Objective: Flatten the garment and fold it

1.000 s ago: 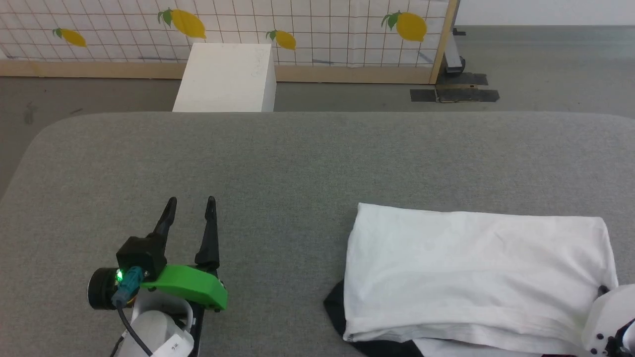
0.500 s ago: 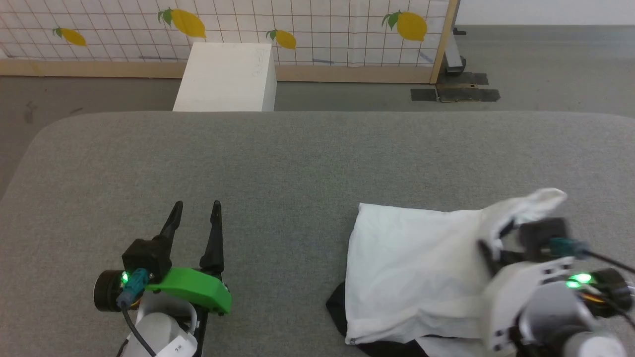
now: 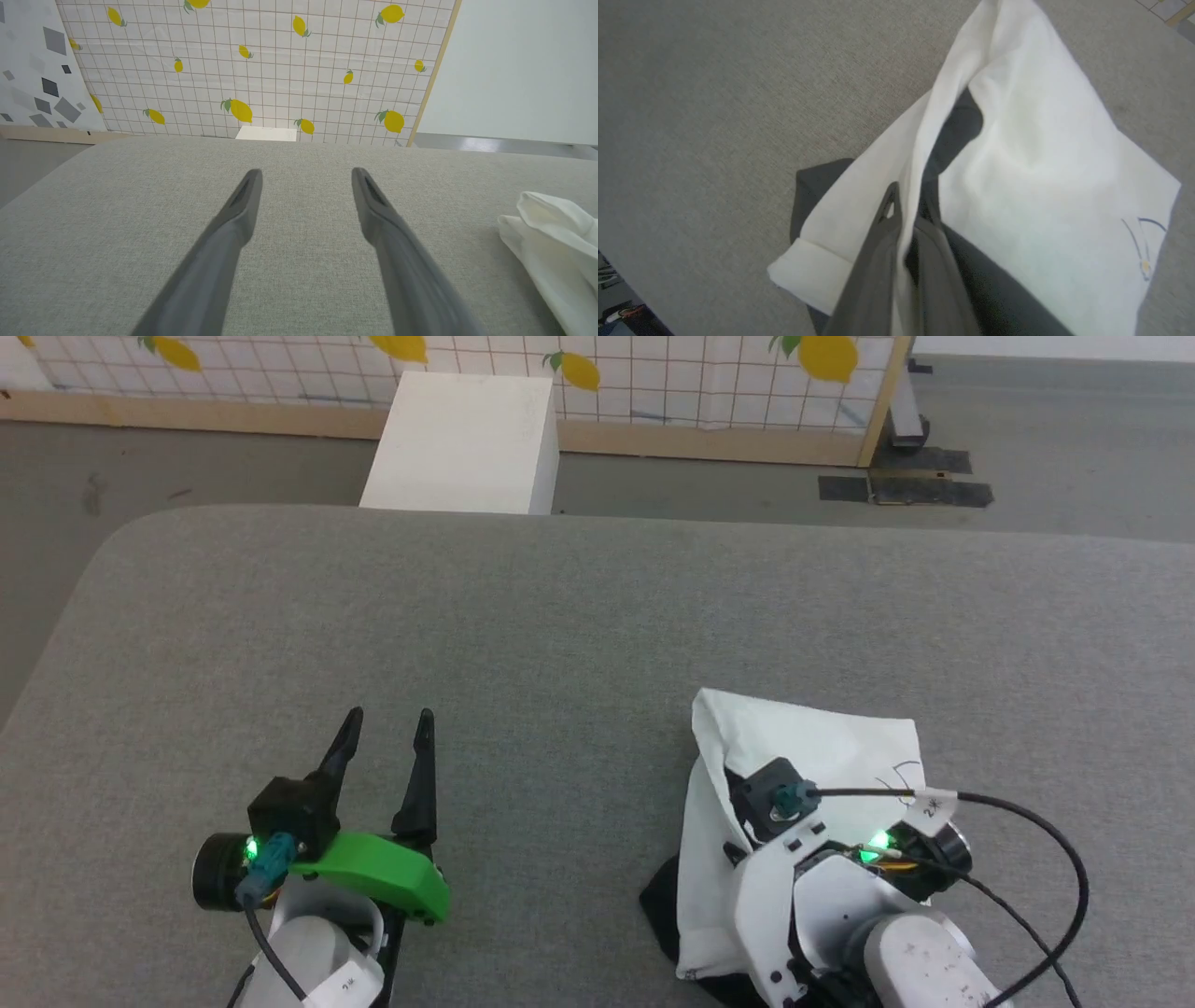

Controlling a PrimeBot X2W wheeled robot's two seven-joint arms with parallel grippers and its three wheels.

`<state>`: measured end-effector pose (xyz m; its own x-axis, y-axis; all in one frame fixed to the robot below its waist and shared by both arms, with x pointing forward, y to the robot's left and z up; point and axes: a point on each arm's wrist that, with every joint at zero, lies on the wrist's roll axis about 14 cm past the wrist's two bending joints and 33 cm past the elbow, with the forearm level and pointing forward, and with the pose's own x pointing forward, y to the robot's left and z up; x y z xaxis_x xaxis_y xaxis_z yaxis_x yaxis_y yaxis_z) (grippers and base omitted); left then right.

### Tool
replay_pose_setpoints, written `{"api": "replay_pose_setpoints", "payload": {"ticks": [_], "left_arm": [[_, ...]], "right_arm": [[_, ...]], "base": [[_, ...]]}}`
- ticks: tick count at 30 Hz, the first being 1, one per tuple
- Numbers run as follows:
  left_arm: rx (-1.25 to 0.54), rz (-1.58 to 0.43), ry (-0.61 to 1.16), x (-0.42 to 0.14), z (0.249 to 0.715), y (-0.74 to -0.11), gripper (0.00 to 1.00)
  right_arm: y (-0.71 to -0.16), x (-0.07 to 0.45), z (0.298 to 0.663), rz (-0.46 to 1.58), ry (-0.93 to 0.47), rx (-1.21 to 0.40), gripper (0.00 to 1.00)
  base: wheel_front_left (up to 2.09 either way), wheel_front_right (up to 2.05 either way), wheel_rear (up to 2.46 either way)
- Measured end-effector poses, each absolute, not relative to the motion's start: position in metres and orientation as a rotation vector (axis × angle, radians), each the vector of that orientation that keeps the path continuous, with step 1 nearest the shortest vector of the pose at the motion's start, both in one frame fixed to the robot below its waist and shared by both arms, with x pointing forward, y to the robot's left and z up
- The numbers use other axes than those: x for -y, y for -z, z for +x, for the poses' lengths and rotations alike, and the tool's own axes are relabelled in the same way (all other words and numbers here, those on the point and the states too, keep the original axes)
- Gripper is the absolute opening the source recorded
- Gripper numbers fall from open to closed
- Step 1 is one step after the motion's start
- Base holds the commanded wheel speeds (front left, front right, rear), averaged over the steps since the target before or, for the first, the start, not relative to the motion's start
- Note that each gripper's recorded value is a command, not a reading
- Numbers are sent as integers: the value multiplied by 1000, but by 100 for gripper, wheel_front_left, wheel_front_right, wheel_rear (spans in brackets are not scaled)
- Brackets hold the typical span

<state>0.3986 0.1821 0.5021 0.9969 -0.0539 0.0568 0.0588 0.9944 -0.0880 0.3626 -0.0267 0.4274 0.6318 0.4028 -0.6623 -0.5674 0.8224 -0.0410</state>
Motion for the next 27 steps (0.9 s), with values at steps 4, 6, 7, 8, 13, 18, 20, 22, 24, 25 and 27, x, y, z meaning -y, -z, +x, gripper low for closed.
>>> {"api": "replay_pose_setpoints", "payload": {"ticks": [4,6,7,8,13,18,20,22,24,25,27], "left_arm": [[46,-89,46,-186,398,-499,100],[43,-89,42,-188,398,-498,100],[43,-89,41,-188,399,-498,100],[44,-88,43,-187,399,-498,100],[53,-86,50,-185,400,-501,100],[69,-89,69,-178,403,-507,100],[75,-89,74,-176,403,-509,100],[82,-89,79,-175,404,-511,100],[87,-86,84,-173,404,-513,100],[89,-86,87,-172,404,-514,100],[90,-87,92,-171,404,-514,100]], "right_arm": [[-419,17,362,-185,-602,-720,100],[-423,10,363,-128,-620,-703,100],[-430,8,366,-97,-626,-676,100],[-440,5,370,-54,-630,-631,100],[-517,17,399,173,-583,-300,100],[-576,82,413,294,-392,17,100],[-574,113,411,305,-297,55,100],[-562,147,406,324,-195,46,100],[-539,168,399,334,-127,-14,100],[-525,175,394,341,-101,-61,100],[-501,181,387,368,-72,-147,100]], "base": [[0,0,0],[0,0,0],[0,0,0],[0,0,0],[0,0,0],[0,0,0],[0,0,0],[0,0,0],[0,0,0],[0,0,0],[0,0,0]]}}
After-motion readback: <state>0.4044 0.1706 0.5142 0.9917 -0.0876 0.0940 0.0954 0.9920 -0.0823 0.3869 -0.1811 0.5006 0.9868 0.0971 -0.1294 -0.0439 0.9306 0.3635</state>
